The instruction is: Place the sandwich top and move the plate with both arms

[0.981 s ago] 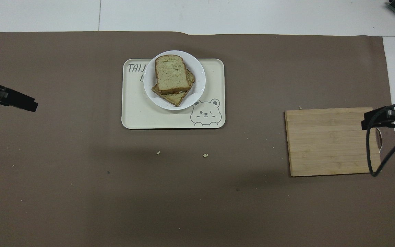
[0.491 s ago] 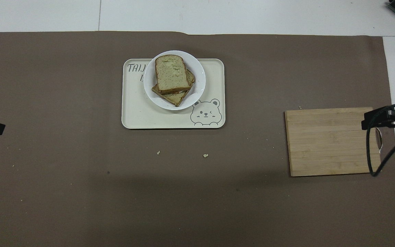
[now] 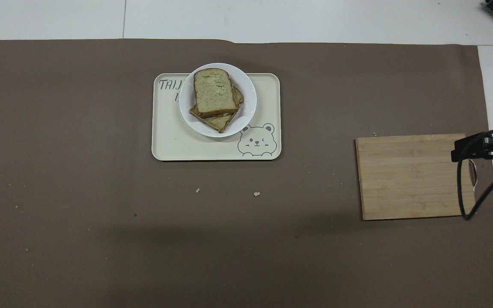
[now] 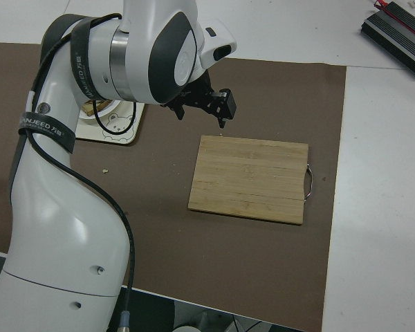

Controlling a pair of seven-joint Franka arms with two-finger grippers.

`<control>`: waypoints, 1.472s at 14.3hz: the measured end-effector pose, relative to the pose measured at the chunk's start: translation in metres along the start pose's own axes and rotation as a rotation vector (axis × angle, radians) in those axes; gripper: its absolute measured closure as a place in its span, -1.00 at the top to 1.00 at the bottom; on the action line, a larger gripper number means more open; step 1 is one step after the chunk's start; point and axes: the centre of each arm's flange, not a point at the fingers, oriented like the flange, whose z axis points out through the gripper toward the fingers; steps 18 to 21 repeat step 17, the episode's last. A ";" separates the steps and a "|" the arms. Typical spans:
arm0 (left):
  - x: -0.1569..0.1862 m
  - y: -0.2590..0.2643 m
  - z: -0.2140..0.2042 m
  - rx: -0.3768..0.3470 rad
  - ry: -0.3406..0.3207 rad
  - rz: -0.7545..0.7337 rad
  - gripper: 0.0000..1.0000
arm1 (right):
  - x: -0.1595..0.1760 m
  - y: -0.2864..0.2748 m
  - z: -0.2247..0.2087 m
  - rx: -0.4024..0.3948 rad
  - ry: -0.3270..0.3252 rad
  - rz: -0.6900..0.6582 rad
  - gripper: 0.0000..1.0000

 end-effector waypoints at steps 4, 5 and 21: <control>-0.002 0.020 0.006 0.024 -0.013 -0.009 1.00 | 0.000 0.000 0.000 0.000 0.000 0.000 1.00; -0.003 0.020 0.006 0.024 -0.011 -0.011 1.00 | 0.000 0.000 0.000 0.000 0.000 0.000 1.00; -0.004 0.015 0.005 0.025 -0.002 -0.020 1.00 | 0.000 0.001 0.000 0.000 0.000 -0.028 1.00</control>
